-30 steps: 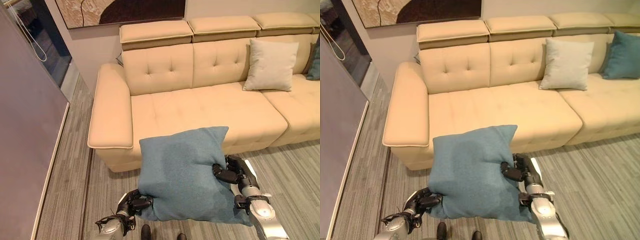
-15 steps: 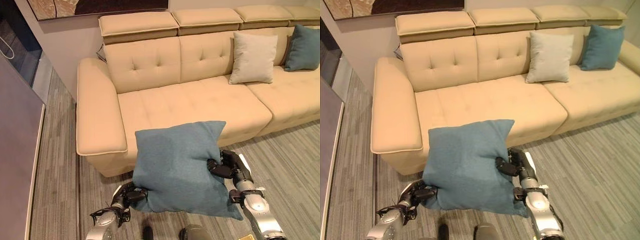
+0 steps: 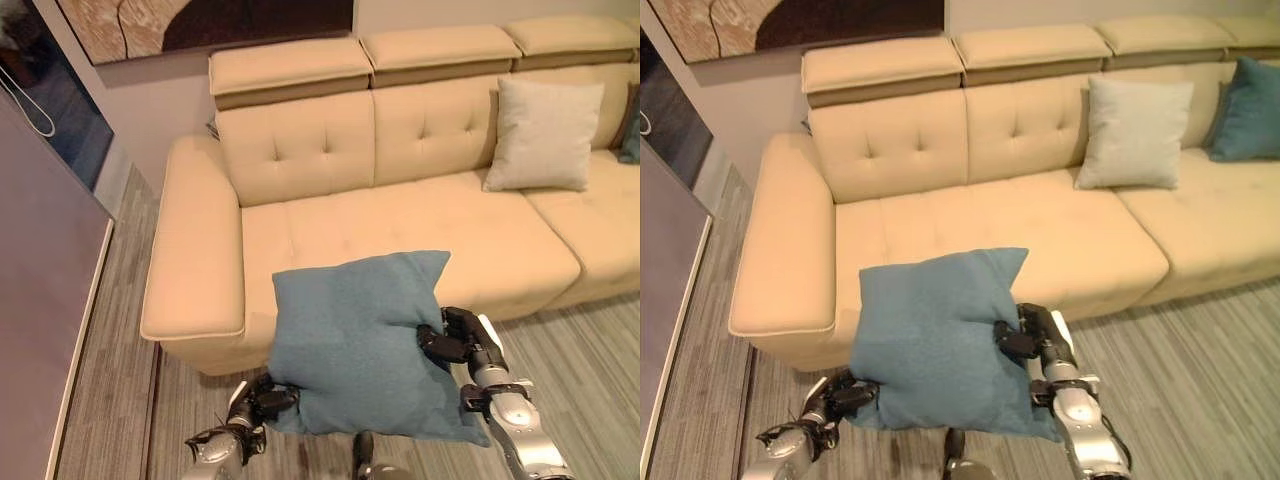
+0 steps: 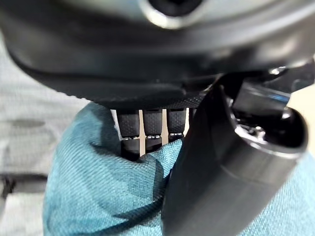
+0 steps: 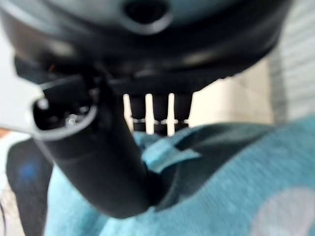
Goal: Pick up all the scattered cushions and arrange them neatly on the sofa.
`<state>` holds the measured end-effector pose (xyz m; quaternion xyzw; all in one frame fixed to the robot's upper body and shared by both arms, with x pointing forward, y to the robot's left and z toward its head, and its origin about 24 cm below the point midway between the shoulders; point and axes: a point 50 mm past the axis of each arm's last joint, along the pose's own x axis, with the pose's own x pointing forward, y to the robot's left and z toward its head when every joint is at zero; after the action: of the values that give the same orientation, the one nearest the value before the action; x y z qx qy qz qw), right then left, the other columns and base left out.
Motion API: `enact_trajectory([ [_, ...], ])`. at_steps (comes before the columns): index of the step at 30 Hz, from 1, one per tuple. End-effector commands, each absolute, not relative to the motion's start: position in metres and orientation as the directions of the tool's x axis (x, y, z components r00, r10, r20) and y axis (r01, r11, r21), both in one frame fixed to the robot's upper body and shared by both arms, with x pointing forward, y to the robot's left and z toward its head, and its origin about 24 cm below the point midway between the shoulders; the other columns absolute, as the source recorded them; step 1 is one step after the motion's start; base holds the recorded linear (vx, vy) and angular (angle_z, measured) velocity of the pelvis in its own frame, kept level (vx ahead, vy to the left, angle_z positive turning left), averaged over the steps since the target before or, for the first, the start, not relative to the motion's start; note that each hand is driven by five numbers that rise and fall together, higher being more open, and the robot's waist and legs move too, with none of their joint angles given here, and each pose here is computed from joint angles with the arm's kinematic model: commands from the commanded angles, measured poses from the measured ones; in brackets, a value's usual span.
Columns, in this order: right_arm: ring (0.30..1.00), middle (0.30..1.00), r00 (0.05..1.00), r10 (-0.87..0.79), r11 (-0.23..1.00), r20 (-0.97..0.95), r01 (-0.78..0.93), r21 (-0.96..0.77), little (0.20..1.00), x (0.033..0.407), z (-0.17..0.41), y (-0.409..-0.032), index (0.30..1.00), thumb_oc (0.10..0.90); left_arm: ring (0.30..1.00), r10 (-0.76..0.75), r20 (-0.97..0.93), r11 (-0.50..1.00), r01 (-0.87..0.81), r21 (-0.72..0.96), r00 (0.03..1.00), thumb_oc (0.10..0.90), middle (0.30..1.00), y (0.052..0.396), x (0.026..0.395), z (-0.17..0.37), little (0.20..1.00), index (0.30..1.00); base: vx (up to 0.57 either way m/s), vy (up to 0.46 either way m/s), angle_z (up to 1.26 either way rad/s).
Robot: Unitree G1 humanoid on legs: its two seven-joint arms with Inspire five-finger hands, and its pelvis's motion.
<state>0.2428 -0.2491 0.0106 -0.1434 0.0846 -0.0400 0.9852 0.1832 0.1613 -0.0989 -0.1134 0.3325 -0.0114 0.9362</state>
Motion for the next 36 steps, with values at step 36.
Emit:
enact_trajectory([
  [36, 0.3, 0.3, 0.996, 0.058, 0.961, 0.064, -0.039, -0.274, 0.3, 0.261, 0.048, -0.21, 0.3, 0.4, 0.3, -0.179, -0.256, 0.945, 0.093, -0.315, 0.95, 0.4, 0.3, 0.143, 0.238, -0.037, 0.3, 0.3, 0.14, -0.033, 0.05],
])
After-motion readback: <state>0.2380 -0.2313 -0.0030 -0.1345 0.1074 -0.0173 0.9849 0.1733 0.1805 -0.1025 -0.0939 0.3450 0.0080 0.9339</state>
